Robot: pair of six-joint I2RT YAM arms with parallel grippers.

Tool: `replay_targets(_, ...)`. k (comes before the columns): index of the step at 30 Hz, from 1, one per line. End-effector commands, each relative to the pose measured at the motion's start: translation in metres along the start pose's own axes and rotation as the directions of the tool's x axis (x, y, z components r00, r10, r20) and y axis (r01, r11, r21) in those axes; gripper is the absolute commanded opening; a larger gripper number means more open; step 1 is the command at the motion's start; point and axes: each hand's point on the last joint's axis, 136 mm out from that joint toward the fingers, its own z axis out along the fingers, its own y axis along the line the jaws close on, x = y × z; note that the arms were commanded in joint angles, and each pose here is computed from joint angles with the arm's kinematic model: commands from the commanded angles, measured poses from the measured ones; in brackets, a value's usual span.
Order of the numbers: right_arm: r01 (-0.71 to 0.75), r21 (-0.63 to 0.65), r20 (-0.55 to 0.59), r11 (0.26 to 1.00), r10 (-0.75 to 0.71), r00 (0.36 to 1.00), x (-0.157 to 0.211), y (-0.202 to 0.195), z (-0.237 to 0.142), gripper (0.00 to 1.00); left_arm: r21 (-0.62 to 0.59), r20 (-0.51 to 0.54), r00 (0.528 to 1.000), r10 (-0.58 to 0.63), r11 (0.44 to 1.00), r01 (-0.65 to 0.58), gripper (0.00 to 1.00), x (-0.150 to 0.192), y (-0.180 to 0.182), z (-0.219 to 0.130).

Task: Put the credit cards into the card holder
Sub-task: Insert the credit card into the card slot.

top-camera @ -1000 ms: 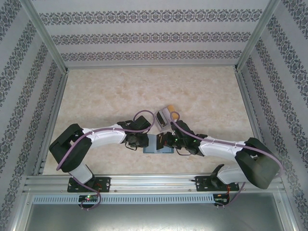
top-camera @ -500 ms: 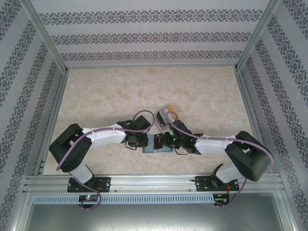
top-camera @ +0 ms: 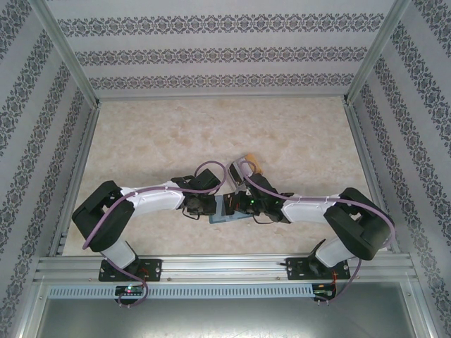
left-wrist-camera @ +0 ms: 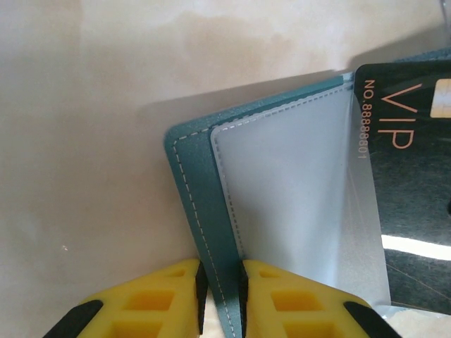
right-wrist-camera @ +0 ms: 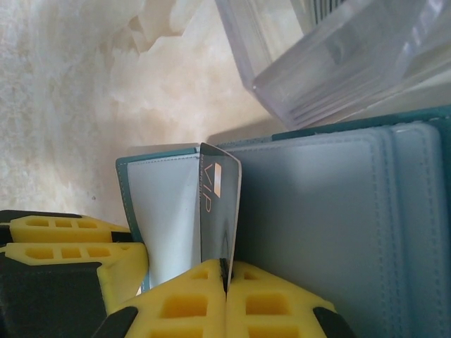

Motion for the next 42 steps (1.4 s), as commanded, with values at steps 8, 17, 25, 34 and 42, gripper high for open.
replay_targets(8,0.012,0.082,-0.1,0.997,-0.004,0.995,0.031,-0.033,-0.009,0.02,-0.029,0.002,1.0,0.004,1.0,-0.004,0.22,-0.004,0.004,0.003)
replay_targets(17,0.056,0.021,-0.164,0.998,-0.052,0.985,0.035,-0.016,0.002,0.03,-0.031,0.001,1.0,0.003,1.0,-0.003,0.22,-0.005,0.004,0.004)
replay_targets(25,0.072,0.034,-0.176,0.997,-0.065,0.982,0.03,-0.012,0.01,0.13,-0.041,0.011,1.0,0.003,0.999,-0.003,0.24,-0.007,0.004,0.001)
replay_targets(34,0.122,0.152,-0.126,0.981,-0.104,0.987,0.019,-0.018,-0.01,0.3,-0.05,0.009,1.0,0.007,0.999,-0.007,0.24,-0.007,0.006,0.0)
replay_targets(42,0.141,0.168,-0.156,0.976,-0.115,0.981,0.02,-0.015,-0.001,0.27,-0.027,0.009,1.0,0.013,1.0,-0.012,0.23,-0.008,0.001,0.0)
